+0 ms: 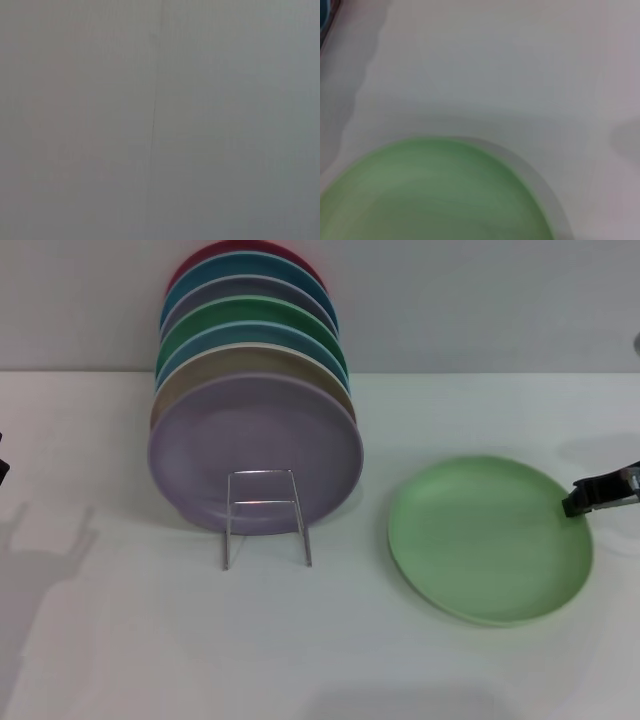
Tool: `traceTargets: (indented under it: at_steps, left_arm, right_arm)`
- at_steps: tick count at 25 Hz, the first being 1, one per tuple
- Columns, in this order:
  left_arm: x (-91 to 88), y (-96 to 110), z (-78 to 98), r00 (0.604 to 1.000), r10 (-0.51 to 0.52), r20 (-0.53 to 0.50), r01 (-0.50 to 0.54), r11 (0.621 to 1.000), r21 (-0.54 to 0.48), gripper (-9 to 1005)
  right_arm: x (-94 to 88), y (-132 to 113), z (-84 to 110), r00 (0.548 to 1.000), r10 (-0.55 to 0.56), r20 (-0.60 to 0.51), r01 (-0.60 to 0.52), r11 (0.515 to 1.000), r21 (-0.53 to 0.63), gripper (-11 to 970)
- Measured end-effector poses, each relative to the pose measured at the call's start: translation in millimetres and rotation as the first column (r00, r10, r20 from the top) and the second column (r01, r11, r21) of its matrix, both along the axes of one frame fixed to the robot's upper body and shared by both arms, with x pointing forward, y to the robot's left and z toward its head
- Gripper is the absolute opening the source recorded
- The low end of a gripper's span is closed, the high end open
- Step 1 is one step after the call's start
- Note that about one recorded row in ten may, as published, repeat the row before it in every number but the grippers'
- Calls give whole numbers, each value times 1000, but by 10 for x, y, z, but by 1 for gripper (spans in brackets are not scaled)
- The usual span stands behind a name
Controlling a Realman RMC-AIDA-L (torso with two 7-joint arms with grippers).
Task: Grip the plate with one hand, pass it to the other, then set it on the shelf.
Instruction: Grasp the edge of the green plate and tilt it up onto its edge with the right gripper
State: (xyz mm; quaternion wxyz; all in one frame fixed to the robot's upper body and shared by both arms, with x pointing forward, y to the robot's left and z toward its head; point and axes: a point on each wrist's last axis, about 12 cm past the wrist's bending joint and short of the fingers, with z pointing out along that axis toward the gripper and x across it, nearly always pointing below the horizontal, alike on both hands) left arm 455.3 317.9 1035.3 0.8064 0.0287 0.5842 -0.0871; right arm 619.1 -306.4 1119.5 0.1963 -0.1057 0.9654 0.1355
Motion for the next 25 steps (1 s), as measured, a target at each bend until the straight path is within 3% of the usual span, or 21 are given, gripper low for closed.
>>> traceTargets:
  at_steps: [15, 25]
  left_arm:
    - [6, -11, 14, 1000, -3, 9, 3, 1000, -7, 862]
    - [50, -32, 34, 1000, -11, 17, 11, 1000, -7, 861]
  right_arm:
    - [-251, -179, 248, 978, -2, 206, -4, 1000, 29, 17]
    - [-291, -203, 428, 959, 1, 284, 3, 1000, -13, 17]
